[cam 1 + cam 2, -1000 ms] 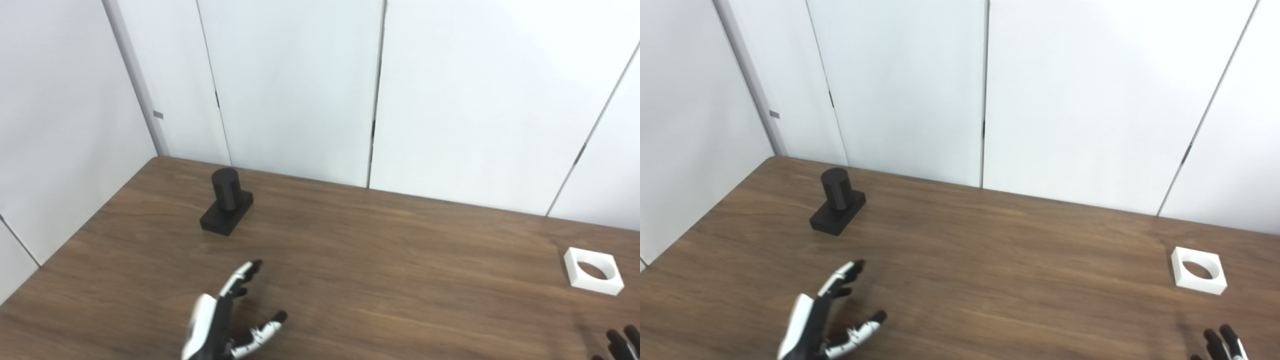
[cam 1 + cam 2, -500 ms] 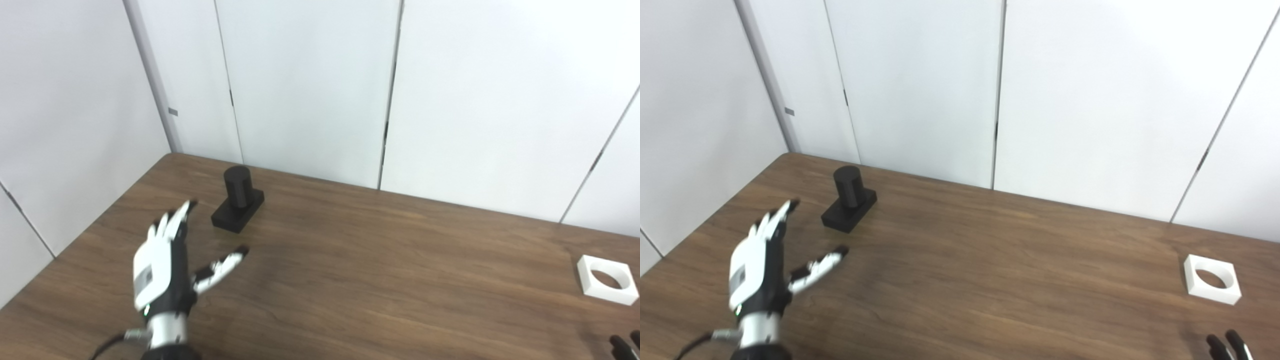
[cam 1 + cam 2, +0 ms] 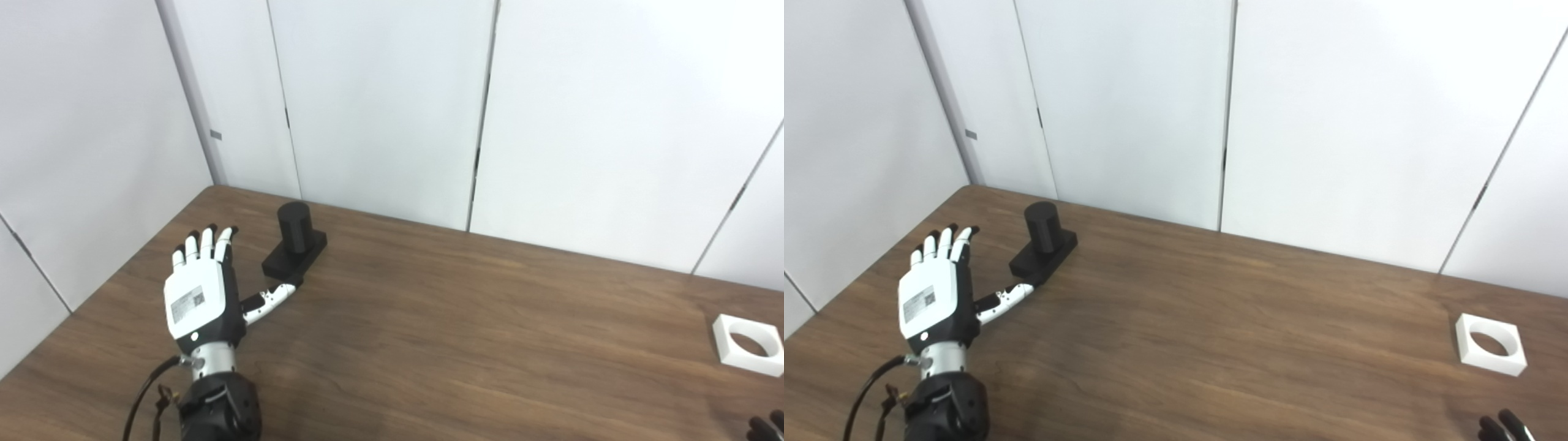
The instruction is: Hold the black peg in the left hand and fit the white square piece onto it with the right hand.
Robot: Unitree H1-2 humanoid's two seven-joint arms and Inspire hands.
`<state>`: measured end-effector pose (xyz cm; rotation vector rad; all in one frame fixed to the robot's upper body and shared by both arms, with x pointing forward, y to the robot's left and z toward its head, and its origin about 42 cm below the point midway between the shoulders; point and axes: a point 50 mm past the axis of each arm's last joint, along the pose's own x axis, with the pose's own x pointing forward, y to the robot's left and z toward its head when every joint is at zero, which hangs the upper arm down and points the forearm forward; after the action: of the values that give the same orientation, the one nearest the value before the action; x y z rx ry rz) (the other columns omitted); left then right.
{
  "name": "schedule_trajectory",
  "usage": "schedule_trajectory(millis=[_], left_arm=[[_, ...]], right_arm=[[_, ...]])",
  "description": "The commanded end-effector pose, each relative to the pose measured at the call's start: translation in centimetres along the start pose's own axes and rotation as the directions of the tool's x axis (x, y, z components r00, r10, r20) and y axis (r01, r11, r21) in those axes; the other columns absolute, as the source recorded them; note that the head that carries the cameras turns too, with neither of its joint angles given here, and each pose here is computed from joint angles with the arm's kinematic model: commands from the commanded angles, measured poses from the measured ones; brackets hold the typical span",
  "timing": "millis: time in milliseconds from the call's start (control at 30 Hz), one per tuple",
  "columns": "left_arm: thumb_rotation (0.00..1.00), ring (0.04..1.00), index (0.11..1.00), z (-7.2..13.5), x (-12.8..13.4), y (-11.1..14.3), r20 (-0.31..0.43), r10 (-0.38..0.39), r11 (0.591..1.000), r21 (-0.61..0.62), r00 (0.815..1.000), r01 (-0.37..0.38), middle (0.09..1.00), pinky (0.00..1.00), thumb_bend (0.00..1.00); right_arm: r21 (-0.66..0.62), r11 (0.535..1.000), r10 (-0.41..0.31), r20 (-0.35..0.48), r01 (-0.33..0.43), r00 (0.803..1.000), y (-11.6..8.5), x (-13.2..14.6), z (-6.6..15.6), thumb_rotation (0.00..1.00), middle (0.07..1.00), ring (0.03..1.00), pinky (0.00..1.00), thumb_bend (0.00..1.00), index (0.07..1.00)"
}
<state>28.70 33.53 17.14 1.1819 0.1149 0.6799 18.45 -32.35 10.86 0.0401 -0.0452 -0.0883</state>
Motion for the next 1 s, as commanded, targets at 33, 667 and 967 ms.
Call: schedule_trajectory(millis=[33,667,967], left_arm=[[0.71,1.0,0.893,0.7,2.1,0.5,0.011,0.044,0.999,0.027,0.999,-0.044,0.976,1.0,0.97],[0.73,0.985,0.845,0.4,7.0,-3.9,-0.077,-0.08,0.995,0.049,0.994,0.084,0.944,1.0,0.98],[0.72,0.979,0.841,0.4,8.2,-5.9,-0.094,-0.101,0.992,0.07,0.991,0.107,0.94,1.0,0.99]], right_arm=[[0.001,1.0,0.012,0.041,-0.012,0.999,0.0,0.0,0.6,0.92,0.898,0.935,0.95,0.8,0.911],[-0.003,1.0,0.005,0.032,-0.005,0.999,0.2,-0.1,0.8,0.9,0.887,0.924,0.86,0.85,0.902],[-0.002,1.0,0.011,0.048,-0.011,0.999,0.3,-0.1,0.5,0.89,0.885,0.916,0.86,0.87,0.899]])
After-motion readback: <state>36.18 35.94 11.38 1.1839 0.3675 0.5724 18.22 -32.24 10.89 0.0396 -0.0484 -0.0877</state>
